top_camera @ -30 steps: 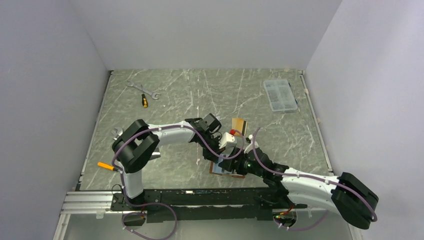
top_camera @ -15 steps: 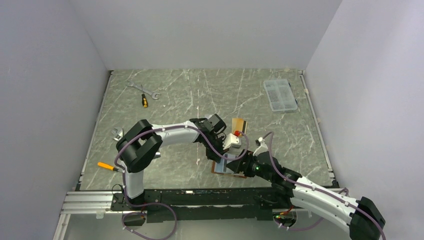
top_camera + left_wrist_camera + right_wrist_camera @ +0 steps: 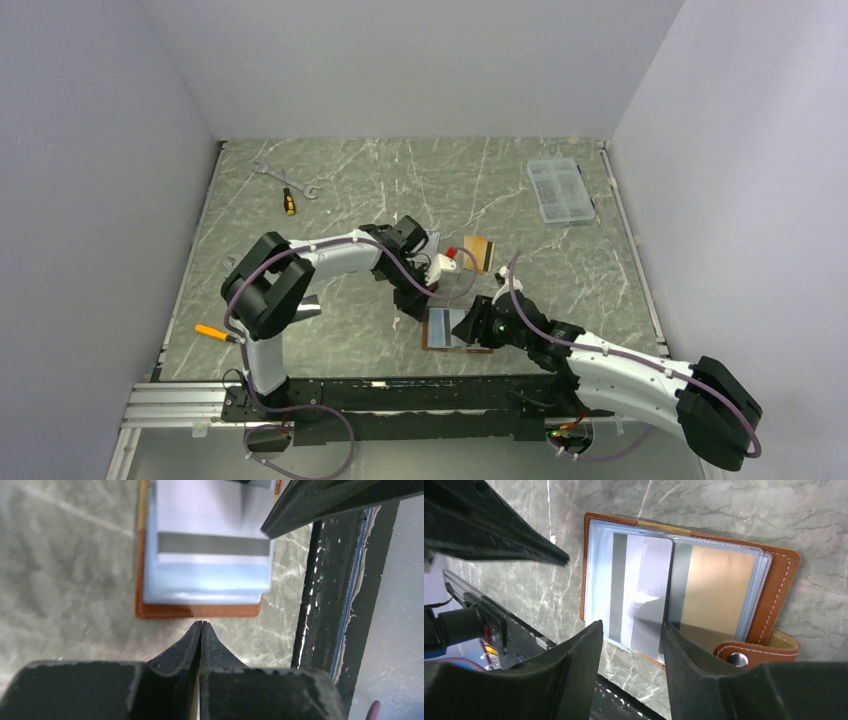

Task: Put the credit cards into the card holder
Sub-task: Insert the credit card into the card holder.

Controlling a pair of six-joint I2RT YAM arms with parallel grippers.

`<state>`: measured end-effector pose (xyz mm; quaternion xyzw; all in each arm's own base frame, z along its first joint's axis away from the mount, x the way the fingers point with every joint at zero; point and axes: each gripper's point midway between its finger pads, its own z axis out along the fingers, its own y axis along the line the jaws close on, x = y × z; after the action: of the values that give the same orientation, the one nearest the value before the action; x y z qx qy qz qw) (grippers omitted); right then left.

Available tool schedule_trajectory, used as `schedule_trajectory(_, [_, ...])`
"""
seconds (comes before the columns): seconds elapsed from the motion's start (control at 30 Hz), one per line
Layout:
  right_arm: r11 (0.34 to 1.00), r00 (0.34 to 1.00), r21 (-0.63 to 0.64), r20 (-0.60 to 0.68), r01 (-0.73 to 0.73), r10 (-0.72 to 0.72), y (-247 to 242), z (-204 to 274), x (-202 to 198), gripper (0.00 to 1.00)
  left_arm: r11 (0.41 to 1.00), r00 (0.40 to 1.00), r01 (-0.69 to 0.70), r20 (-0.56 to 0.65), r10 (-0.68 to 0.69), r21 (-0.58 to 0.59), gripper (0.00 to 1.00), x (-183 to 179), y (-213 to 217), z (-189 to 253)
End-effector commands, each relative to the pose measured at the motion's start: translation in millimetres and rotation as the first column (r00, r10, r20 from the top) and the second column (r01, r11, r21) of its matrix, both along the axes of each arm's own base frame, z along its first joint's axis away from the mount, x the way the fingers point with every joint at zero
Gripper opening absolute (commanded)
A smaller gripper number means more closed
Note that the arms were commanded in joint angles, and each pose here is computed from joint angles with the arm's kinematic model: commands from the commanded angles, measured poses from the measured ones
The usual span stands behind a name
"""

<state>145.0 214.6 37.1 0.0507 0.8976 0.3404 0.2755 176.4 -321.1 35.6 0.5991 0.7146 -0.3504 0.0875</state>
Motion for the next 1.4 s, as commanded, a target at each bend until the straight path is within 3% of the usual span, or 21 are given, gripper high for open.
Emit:
schedule_trajectory(0.0, [0.999, 0.998, -0.012, 0.044, -0.046, 0.046, 12.6, 13.8, 7.0, 0.47, 0.995, 0.999, -0.023, -0.047, 0.018, -0.096, 0.08, 10.3, 13.8, 27.6])
schedule_trajectory(0.13, [0.998, 0.997, -0.029, 0.040, -0.064, 0.065, 19.6, 15.6, 8.5, 0.42, 0.995, 0.999, -0.047, -0.026, 0.045, -0.090, 0.09, 13.7, 27.6, 22.2])
schedule_trajectory(0.37, [0.993, 0.992, -0.040, 0.054, -0.112, 0.114, 41.7, 23.1, 12.1, 0.44, 0.998, 0.997, -0.065, -0.041, 0.065, -0.003, 0.06, 8.0, 22.8, -2.4])
schedule_trajectory(0.63, [0.984, 0.987, -0.094, 0.050, -0.150, 0.155, 57.3, 21.0, 14.8, 0.47, 0.995, 0.984, -0.081, -0.152, 0.089, 0.052, 0.05, 0.2, 17.4, -19.3])
schedule_trajectory(0.9, [0.982, 0.988, -0.129, 0.050, -0.140, 0.148, 55.0, 20.4, 17.7, 0.47, 0.996, 0.976, -0.083, -0.202, 0.086, 0.025, 0.04, -0.7, 15.7, -19.6])
schedule_trajectory(1.03, [0.990, 0.993, -0.112, 0.080, -0.081, 0.090, 32.7, 26.6, 14.0, 0.31, 0.994, 0.977, -0.111, -0.183, 0.111, 0.010, 0.04, 8.3, 21.0, -12.4])
schedule_trajectory(1.17, [0.996, 0.996, -0.083, 0.077, -0.029, 0.036, 18.9, 22.7, 13.9, 0.03, 0.992, 0.975, -0.126, -0.185, 0.125, 0.009, 0.04, 13.2, 22.9, -11.9])
schedule_trajectory(1.37, [0.992, 0.999, -0.129, 0.039, -0.013, 0.019, 12.9, 8.3, 17.2, 0.00, 0.992, 0.977, -0.128, -0.173, 0.128, 0.010, 0.04, 17.1, 21.3, -13.3])
